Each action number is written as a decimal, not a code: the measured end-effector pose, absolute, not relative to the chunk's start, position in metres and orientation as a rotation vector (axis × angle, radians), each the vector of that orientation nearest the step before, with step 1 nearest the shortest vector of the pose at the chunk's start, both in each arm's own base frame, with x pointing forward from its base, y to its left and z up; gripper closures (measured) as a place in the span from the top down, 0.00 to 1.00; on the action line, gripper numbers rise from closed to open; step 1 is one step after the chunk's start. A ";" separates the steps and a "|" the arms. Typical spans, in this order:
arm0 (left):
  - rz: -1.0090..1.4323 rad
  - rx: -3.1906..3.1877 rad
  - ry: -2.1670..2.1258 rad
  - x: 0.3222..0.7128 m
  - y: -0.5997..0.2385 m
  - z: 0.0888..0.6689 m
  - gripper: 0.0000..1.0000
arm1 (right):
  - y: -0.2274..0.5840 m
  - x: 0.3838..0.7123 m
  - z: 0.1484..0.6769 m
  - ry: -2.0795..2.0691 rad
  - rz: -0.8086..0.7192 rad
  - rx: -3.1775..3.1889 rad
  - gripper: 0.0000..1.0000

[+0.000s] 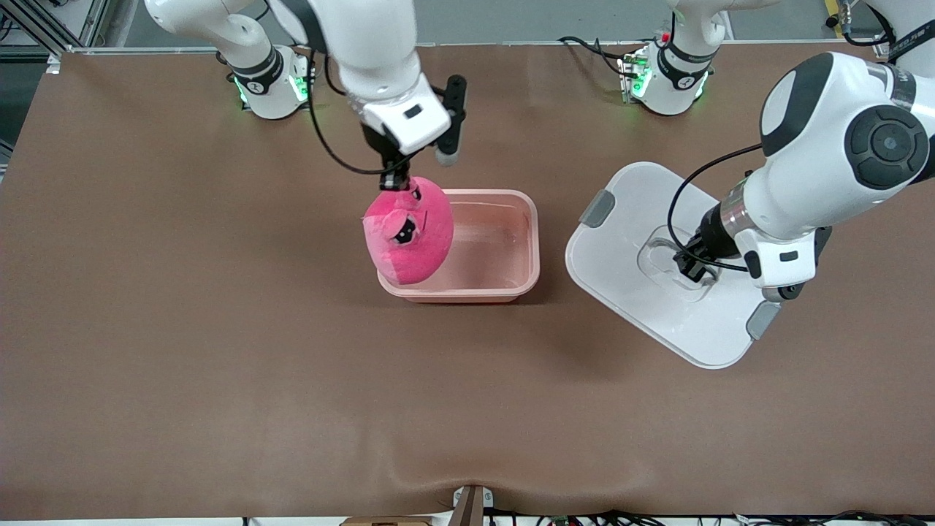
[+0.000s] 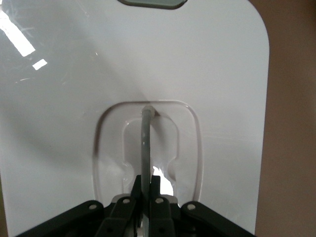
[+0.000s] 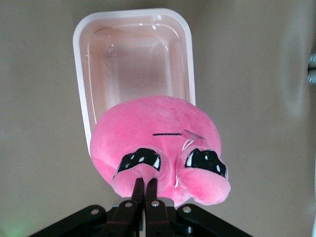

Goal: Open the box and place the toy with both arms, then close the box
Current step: 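Carry the pink plush over the open pink box with the right gripper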

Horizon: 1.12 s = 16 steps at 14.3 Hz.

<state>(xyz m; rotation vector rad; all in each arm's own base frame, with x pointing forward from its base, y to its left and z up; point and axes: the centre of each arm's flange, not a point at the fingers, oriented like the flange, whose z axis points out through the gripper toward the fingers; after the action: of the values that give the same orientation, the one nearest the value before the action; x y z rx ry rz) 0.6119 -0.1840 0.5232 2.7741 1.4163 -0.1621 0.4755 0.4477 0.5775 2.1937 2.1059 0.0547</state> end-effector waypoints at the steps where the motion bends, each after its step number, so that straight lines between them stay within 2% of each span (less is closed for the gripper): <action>1: -0.163 2.774 1.418 0.612 -0.183 0.523 0.07 | 0.454 0.470 0.578 2.132 0.061 2.125 0.04; 10: -0.165 2.774 1.420 0.612 -0.182 0.523 0.07 | 0.461 0.470 0.571 2.310 0.053 1.847 0.04; 16: -0.171 2.777 1.422 0.611 -0.182 0.523 0.07 | 0.463 0.476 0.539 2.316 0.027 1.833 0.04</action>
<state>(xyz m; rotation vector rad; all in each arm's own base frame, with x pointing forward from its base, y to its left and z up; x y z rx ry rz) 0.6114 -0.1818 0.5228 2.7773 1.4217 -0.1711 0.4764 0.4630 0.5386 1.8334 2.3156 0.0269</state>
